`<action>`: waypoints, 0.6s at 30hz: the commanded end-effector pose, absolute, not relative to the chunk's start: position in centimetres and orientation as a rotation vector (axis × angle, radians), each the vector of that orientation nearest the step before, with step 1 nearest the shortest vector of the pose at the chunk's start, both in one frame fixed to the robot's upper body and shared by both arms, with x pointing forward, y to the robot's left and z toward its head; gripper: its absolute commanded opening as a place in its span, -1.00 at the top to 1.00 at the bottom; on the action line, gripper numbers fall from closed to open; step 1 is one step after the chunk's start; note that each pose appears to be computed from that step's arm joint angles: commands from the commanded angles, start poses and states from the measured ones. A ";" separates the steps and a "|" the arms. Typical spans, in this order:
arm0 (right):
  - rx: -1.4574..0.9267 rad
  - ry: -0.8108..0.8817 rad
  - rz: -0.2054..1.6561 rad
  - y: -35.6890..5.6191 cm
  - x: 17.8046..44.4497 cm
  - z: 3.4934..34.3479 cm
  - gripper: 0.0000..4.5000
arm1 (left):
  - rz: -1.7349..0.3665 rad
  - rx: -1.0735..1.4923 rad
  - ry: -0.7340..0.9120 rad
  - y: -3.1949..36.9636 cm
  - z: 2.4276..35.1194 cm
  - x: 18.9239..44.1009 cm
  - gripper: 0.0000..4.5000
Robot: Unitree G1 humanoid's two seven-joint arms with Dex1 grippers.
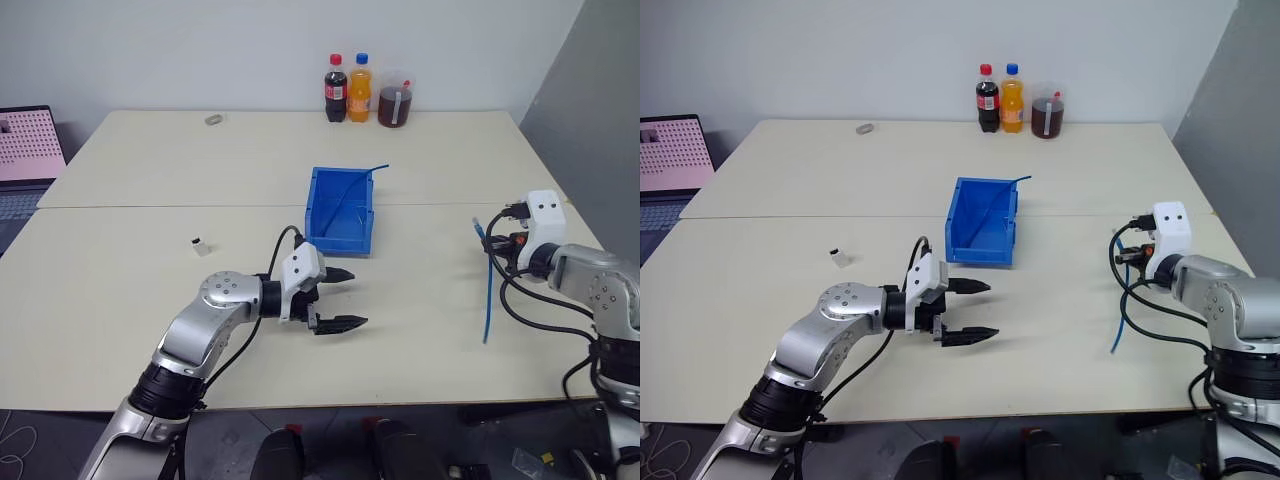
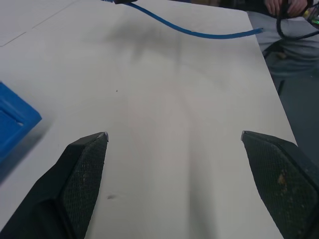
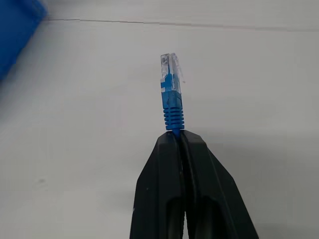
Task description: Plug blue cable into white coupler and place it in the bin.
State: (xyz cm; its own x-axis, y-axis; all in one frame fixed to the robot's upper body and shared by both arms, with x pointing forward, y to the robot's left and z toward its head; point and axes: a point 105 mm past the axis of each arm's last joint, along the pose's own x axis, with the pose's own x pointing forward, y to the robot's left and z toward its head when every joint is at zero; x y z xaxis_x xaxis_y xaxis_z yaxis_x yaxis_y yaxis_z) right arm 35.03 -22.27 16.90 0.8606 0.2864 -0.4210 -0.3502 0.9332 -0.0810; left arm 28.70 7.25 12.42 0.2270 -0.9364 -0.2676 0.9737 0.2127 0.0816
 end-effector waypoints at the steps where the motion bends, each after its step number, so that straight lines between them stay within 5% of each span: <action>1: -0.471 0.244 0.638 -18.3 33.7 20.5 1.00 | -1.311 0.241 0.130 8.0 13.7 28.4 -1.00; 9: -0.944 0.068 0.962 -14.0 31.5 18.5 1.00 | -1.345 0.153 0.194 10.3 13.8 25.9 -1.00; 18: -1.108 -0.054 1.129 -10.1 31.7 15.1 1.00 | -1.307 0.286 0.210 12.8 14.6 25.2 -1.00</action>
